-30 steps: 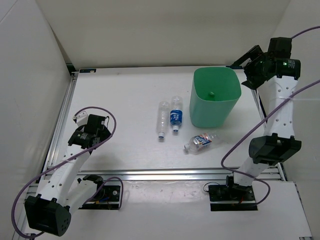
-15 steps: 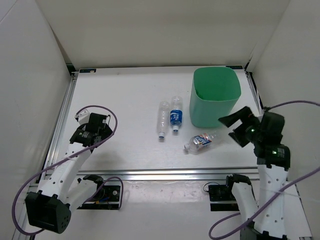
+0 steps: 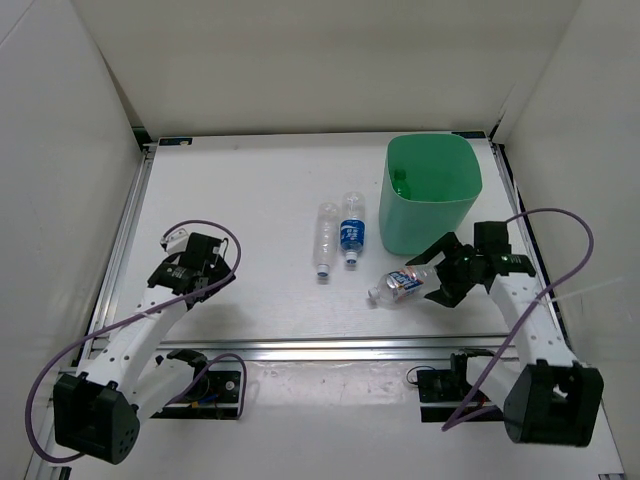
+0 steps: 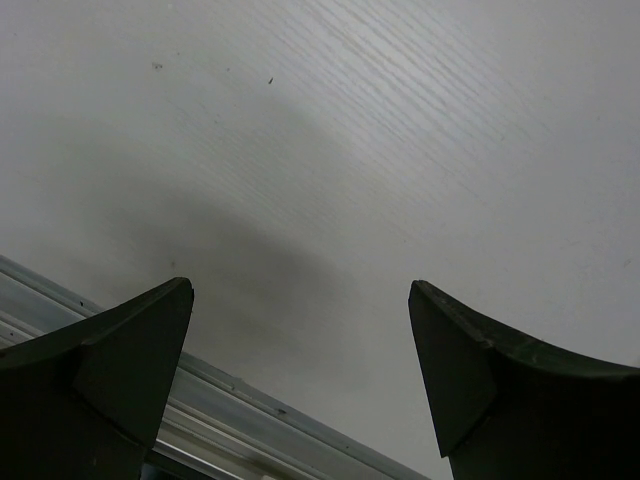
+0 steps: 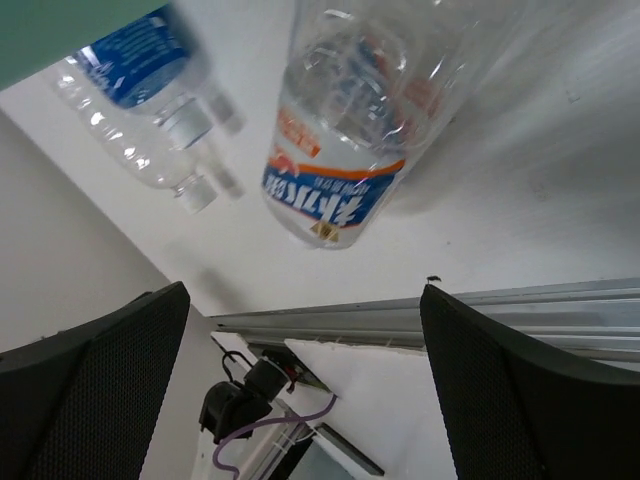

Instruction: Put the plastic bottles in the bin

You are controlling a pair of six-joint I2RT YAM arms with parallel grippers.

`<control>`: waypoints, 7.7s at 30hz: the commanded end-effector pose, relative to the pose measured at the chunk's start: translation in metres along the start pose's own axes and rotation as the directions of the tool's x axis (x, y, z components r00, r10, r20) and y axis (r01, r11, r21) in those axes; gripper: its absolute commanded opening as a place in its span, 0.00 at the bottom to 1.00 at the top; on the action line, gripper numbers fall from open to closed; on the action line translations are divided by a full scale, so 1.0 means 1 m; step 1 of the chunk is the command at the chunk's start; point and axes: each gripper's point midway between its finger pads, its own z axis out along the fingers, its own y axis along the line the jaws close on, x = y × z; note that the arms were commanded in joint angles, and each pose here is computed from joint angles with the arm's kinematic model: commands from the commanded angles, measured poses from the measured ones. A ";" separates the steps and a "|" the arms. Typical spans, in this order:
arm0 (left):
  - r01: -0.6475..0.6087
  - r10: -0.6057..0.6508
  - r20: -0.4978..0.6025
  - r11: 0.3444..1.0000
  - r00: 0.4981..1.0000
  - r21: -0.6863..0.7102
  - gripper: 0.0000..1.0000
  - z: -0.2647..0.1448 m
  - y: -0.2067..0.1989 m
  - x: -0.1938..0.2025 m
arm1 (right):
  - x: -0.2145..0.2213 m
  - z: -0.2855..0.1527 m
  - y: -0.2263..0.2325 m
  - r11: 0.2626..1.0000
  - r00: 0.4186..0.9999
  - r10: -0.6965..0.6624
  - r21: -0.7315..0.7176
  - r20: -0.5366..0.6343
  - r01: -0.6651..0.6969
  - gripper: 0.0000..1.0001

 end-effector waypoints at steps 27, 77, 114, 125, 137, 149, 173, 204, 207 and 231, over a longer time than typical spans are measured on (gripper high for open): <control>-0.062 0.063 -0.019 0.997 0.998 0.045 1.00 -0.001 -0.006 0.019 | -0.037 0.080 -0.040 0.925 0.984 0.171 0.353 -0.052 -0.142 0.72; -0.365 0.516 -0.073 0.692 0.854 0.622 1.00 -0.015 -0.332 -0.004 | -0.108 -0.197 0.186 0.921 0.763 -0.327 0.009 0.557 0.389 1.00; -0.120 -0.127 0.138 0.142 0.982 0.983 0.62 -0.248 -0.504 -0.194 | -0.095 -0.209 0.159 0.893 0.758 -0.410 0.055 0.508 0.446 1.00; -0.114 -0.089 0.113 -0.008 0.990 0.993 0.98 -0.269 -0.555 -0.111 | -0.086 -0.227 0.159 0.873 0.715 -0.436 0.063 0.546 0.484 1.00; -0.261 -0.124 0.395 0.570 0.910 0.779 1.00 -0.162 -0.405 -0.152 | -0.083 -0.222 0.147 0.879 0.718 -0.434 0.082 0.544 0.469 1.00; -0.238 0.326 0.091 0.449 0.941 0.861 1.00 -0.036 -0.410 -0.040 | -0.087 -0.215 0.157 0.878 0.737 -0.430 0.050 0.522 0.477 1.00; -0.111 0.557 -0.174 0.441 0.812 0.891 1.00 0.023 -0.422 0.089 | -0.087 -0.227 0.138 0.873 0.688 -0.458 0.139 0.563 0.467 1.00; -0.362 -0.098 0.355 -0.065 0.930 0.930 0.52 -0.278 -0.539 -0.136 | -0.092 -0.221 0.141 0.891 0.708 -0.423 0.118 0.566 0.438 1.00; -0.392 -0.008 0.393 -0.084 0.920 0.916 0.62 -0.271 -0.549 -0.085 | -0.090 -0.241 0.149 0.882 0.664 -0.427 0.119 0.614 0.457 1.00; -0.384 0.019 0.616 0.796 0.788 0.467 1.00 -0.151 -0.215 -0.147 | -0.077 -0.233 0.155 0.885 0.720 -0.406 0.044 0.563 0.464 1.00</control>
